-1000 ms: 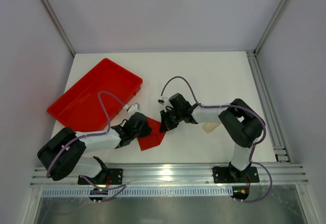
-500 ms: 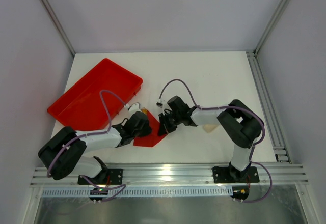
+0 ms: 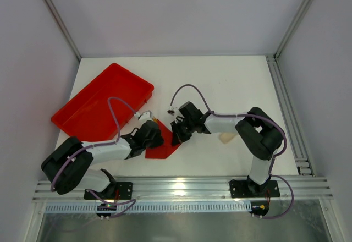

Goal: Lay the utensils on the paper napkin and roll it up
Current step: Roll the napkin at the center of the board.

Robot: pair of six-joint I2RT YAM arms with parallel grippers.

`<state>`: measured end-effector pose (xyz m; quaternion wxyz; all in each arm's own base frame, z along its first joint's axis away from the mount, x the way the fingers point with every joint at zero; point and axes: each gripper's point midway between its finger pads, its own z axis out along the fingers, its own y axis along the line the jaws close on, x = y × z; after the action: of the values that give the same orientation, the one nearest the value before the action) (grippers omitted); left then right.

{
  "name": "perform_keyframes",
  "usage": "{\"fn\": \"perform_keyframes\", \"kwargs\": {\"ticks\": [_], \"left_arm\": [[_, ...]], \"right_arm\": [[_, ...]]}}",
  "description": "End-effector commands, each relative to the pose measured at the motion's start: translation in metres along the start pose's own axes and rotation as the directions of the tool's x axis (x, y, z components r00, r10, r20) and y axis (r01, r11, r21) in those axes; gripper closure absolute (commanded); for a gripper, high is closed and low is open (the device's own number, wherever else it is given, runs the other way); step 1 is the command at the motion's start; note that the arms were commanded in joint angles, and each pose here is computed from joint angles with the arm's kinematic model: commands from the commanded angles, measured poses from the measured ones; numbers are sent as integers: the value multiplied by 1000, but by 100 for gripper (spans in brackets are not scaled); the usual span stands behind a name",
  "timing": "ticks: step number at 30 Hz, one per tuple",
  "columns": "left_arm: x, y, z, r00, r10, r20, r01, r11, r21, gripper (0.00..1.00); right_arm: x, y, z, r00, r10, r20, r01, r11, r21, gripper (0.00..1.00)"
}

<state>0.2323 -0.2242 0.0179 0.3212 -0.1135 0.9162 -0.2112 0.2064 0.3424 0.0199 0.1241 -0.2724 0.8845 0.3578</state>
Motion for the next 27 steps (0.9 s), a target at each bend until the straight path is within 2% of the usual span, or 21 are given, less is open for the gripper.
{"fn": "perform_keyframes", "kwargs": {"ticks": [1,18,27], "left_arm": [[16,22,0,997,51,-57,-55,996,-75,100],[16,20,-1,997,48,-58,-52,996,-67,100],[14,17,-1,997,45,-55,-48,997,-57,100]], "right_arm": [[-17,10,-6,998,-53,40,53,999,-3,96],[-30,19,-8,993,-91,70,94,995,-38,96],[-24,10,4,996,-77,36,78,997,-28,96]]}}
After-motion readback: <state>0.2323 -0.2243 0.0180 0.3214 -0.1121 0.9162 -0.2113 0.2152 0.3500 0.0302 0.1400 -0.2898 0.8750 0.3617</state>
